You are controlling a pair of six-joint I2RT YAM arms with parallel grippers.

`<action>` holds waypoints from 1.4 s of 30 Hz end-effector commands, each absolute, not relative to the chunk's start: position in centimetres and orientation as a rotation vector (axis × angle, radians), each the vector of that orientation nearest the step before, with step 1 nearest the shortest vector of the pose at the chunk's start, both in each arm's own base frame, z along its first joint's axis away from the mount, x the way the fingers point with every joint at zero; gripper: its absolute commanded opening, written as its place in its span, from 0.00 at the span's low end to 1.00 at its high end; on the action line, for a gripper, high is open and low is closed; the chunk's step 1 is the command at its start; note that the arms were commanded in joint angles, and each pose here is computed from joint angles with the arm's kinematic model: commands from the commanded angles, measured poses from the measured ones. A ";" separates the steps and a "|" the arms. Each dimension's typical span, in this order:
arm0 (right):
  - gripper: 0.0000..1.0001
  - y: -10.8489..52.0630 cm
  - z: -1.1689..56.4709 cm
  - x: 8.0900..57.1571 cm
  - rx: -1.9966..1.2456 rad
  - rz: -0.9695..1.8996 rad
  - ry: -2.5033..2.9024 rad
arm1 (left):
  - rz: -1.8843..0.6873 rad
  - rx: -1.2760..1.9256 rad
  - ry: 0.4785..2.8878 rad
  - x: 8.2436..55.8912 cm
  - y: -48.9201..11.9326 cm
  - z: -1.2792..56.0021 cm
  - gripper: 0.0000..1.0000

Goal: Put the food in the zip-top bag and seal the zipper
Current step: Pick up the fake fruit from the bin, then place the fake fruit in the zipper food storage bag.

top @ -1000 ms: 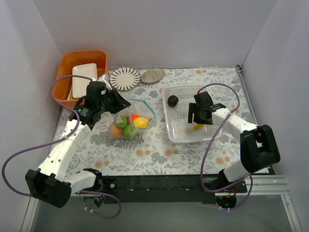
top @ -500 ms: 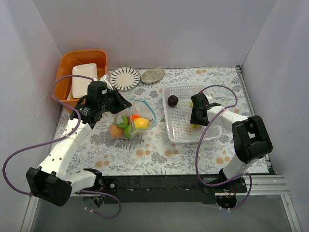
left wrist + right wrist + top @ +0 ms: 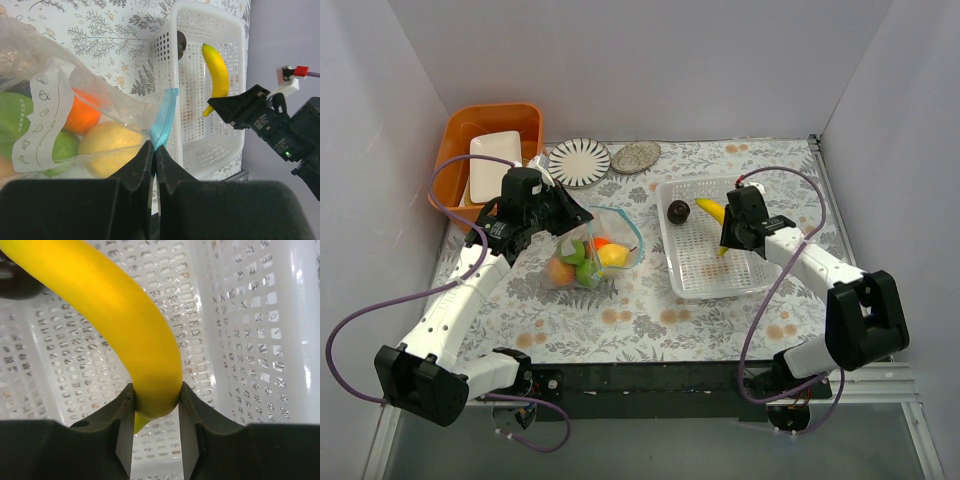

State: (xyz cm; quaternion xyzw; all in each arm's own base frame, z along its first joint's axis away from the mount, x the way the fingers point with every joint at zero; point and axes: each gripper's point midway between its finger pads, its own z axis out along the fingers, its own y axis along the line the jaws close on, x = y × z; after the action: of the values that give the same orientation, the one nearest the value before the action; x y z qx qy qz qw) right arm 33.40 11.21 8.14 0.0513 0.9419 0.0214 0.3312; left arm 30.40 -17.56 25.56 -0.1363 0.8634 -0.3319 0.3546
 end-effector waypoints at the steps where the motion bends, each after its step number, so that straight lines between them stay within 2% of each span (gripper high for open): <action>1: 0.15 12.3 12.0 33.4 0.030 0.170 2.372 | -0.873 -0.327 2.208 30.5 -17.8 26.1 0.00; 10: 0.20 17.8 19.4 32.0 -0.283 0.553 2.220 | -0.883 -0.327 2.205 30.5 -17.9 26.1 0.00; 24: 0.23 26.3 22.3 26.7 -0.756 0.930 2.206 | -0.916 -0.313 2.220 30.4 -18.5 25.9 0.00; 37: 0.23 29.5 20.4 25.2 -0.821 0.872 2.405 | -0.957 -0.270 2.229 30.2 -19.1 25.8 0.00; 42: 0.21 30.3 18.8 25.6 -0.839 0.750 2.507 | -0.982 -0.248 2.232 30.1 -19.5 26.0 0.00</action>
State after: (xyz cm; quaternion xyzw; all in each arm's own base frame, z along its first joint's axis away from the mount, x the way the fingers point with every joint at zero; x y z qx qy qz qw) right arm 25.49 29.70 18.80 -0.2986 0.8795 0.3044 0.2112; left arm 30.27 -18.83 25.22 -0.1157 0.8631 -0.3589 0.3360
